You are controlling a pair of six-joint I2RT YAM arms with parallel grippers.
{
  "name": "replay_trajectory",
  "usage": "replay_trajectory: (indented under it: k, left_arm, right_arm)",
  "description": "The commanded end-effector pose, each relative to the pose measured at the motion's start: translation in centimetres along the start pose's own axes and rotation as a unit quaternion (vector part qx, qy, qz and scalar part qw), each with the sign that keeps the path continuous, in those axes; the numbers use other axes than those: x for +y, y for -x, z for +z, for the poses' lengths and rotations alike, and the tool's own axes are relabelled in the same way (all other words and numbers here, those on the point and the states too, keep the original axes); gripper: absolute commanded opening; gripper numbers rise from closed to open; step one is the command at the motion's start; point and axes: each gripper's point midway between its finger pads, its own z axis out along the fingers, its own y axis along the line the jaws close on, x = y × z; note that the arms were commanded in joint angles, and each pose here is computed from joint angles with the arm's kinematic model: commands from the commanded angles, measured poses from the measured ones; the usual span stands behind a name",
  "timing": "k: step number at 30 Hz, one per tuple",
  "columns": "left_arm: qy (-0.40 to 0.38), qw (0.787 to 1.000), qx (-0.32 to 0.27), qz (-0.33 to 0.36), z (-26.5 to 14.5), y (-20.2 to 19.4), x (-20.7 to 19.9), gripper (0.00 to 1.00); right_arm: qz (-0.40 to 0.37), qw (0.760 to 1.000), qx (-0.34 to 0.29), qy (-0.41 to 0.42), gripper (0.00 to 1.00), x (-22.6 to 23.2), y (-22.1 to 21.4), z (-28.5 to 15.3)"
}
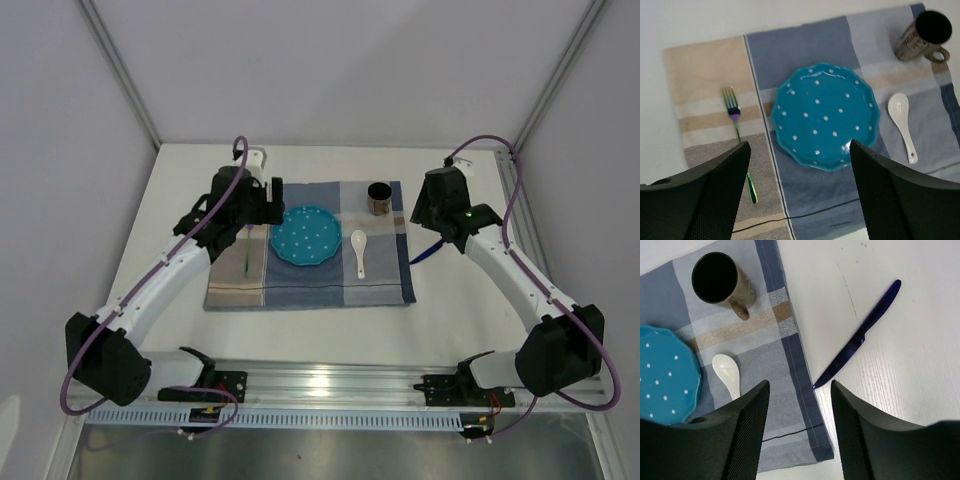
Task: Set the dinner table for one person
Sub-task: Pick up the knife at the center of the board.
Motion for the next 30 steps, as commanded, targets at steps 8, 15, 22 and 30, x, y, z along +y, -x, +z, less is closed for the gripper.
replay_trajectory:
  k: [8, 15, 22, 30]
  left_arm:
    - [-0.336, 0.939, 0.024, -0.067, -1.4, -0.8, -13.1, 0.77]
    - [-0.303, 0.949, 0.083, -0.008, 0.5, -3.3, -15.7, 0.74]
    - [-0.237, 0.967, 0.089, 0.019, -1.1, -6.5, -14.9, 0.74]
    - [-0.229, 0.968, 0.088, 0.054, -2.2, -6.3, -15.6, 0.74]
  right_arm:
    - [0.090, 0.992, 0.076, -0.041, 0.52, -3.9, -3.7, 4.9]
    - [0.087, 0.982, 0.130, -0.103, 0.50, -6.2, -7.6, 8.6]
    - [0.076, 0.979, 0.131, -0.139, 0.50, -7.1, -7.7, 10.4]
    - [0.076, 0.972, 0.132, -0.177, 0.48, -8.8, -7.1, 12.3]
